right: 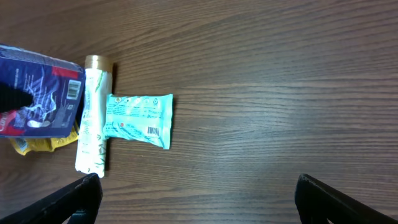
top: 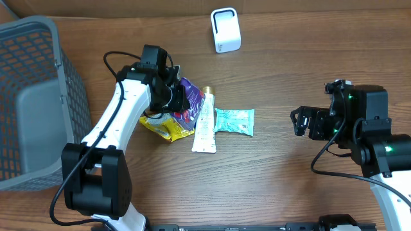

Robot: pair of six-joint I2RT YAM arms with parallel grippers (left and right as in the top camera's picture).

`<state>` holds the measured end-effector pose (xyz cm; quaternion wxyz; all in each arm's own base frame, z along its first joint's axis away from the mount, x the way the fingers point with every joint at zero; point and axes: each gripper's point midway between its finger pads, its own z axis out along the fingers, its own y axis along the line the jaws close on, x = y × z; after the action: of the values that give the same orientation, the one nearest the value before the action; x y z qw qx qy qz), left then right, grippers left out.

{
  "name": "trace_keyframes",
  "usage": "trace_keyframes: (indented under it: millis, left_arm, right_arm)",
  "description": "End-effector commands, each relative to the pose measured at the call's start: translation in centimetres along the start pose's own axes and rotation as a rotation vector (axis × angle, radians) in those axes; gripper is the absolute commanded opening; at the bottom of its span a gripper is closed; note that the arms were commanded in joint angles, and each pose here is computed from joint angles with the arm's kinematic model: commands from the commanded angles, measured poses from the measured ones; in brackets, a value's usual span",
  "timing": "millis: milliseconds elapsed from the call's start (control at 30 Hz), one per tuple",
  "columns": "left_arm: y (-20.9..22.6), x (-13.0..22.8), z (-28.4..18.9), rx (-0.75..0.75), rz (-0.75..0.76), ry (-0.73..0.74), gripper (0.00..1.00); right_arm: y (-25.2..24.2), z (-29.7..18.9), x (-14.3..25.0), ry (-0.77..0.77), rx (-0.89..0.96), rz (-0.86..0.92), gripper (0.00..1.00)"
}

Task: Scan the item barcode
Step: 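Lift the purple box out and set it on the yellow packet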

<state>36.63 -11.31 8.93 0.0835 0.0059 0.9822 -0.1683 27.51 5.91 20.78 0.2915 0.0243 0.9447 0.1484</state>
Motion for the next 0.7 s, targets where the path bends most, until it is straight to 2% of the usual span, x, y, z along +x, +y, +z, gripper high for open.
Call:
trace_keyframes:
  millis: [0,200,333,500,667]
  left_arm:
    - [-0.2,0.8,0.7,0.015,-0.052,0.018,0.23]
    - [-1.6,2.5,2.0,0.037,-0.046,0.061,0.25]
    - [-4.0,3.3,2.5,0.103,-0.032,0.089,0.24]
    - [-6.6,3.6,2.5,0.199,-0.019,0.102,0.24]
    - [-6.9,3.4,2.6,0.206,-0.012,0.093,0.24]
  right_arm:
    - [0.4,-0.4,-0.4,-0.012,-0.011,-0.011,1.0]
    - [0.4,-0.2,-0.4,-0.012,-0.011,-0.011,1.0]
    - [0.4,-0.2,-0.4,-0.011,-0.011,-0.011,1.0]
    - [0.3,0.1,-0.5,-0.005,-0.01,-0.01,1.0]
    - [0.2,0.6,-0.3,0.013,-0.006,-0.005,1.0]
